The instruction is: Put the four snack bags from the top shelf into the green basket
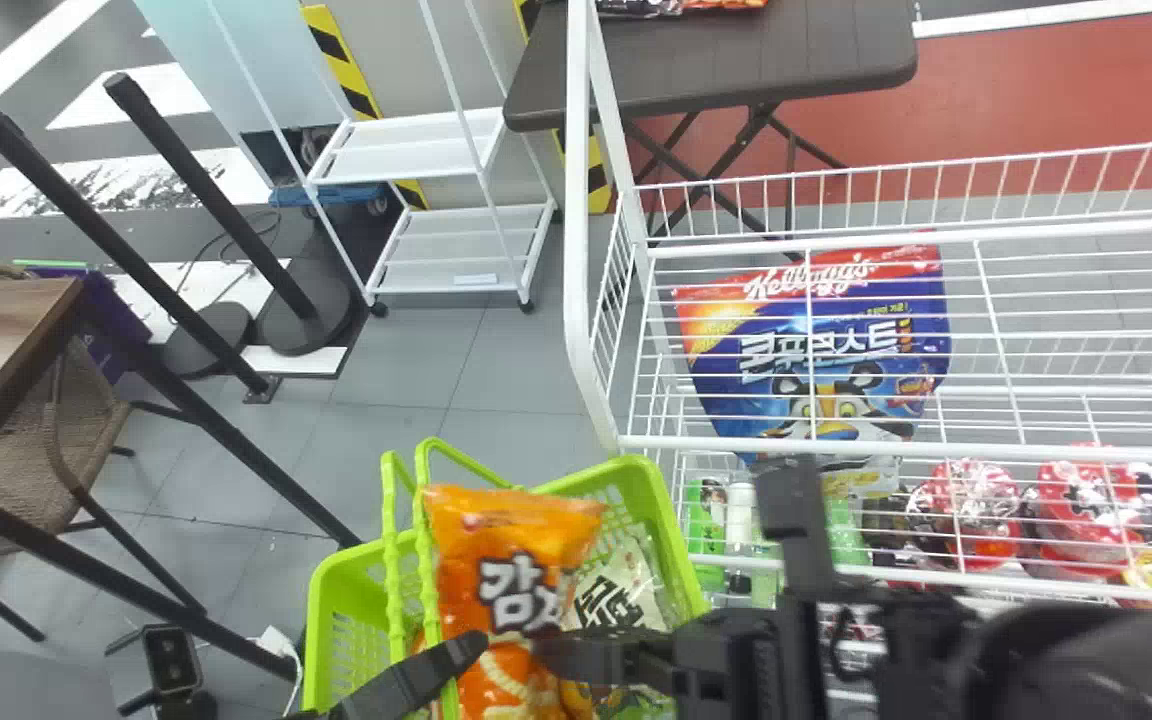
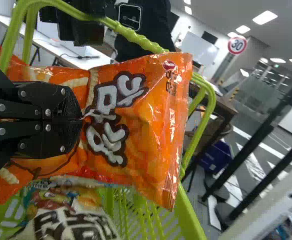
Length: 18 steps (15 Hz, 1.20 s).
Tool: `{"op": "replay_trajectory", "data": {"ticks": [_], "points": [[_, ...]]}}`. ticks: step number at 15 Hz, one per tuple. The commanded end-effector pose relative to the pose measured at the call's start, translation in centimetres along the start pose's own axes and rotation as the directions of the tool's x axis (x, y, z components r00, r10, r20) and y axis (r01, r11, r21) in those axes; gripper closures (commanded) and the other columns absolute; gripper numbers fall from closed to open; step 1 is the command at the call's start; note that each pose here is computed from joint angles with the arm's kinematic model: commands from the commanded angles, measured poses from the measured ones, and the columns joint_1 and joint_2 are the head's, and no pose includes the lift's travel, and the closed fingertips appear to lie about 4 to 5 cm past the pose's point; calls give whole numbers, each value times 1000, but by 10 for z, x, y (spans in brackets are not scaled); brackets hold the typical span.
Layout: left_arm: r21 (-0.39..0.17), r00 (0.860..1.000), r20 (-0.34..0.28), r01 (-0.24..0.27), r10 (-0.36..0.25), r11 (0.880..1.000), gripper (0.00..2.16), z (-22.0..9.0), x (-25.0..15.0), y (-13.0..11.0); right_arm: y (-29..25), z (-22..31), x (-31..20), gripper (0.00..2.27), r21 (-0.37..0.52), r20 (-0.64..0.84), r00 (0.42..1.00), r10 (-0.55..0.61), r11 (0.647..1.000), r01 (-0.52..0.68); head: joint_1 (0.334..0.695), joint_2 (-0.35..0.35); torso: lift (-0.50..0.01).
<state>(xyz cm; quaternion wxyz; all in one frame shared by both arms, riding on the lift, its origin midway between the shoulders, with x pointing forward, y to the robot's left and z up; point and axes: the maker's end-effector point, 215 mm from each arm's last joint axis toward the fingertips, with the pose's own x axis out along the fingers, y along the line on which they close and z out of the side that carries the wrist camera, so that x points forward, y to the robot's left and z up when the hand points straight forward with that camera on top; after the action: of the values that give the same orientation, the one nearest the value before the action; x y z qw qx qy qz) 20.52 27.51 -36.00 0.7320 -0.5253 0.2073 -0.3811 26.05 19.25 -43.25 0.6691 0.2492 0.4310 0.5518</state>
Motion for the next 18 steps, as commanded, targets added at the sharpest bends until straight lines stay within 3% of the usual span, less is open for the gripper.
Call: {"op": "replay_trajectory", "data": {"ticks": [1,2,3,4,7,10,13,14,16,18], "points": [[-2,1000,3,11,-11,1000,2145,-1,0,-2,0,8,25,2172,-18,-50,999,4,1000,-5,695,350,0],[-2,1000,3,7,-7,1000,2145,-1,-2,-2,-6,7,30,1656,-22,-69,997,-18,1000,17,695,350,0],[-1,1000,5,4,-4,1000,2145,-1,-3,-2,-15,5,33,421,-30,-72,996,-47,999,45,695,350,0],[-4,1000,5,2,-2,1000,2145,-1,-4,-2,-17,7,32,-2,-32,-69,996,-53,998,51,695,350,0],[-5,1000,3,7,-6,1000,2145,-3,-2,-1,-14,6,4,63,-37,-54,997,-62,998,60,695,350,0],[-3,1000,3,8,-8,1000,2145,-2,-1,-1,-3,27,-61,46,-15,-1,997,-81,997,81,695,350,0],[-5,1000,3,7,-7,1000,2145,-2,-2,-1,-40,80,-150,43,-52,215,938,-270,956,287,695,350,0],[-5,1000,3,7,-7,1000,2145,-2,-2,-1,-65,101,-191,46,-52,306,875,-376,911,410,695,350,0],[-5,1000,4,8,-8,1000,2145,-2,-2,-1,-110,139,-263,43,-45,463,705,-537,781,624,695,350,0],[-4,1000,5,11,-11,1000,2145,-1,0,0,-153,164,-329,43,-5,543,519,-660,616,788,695,350,0]]}}
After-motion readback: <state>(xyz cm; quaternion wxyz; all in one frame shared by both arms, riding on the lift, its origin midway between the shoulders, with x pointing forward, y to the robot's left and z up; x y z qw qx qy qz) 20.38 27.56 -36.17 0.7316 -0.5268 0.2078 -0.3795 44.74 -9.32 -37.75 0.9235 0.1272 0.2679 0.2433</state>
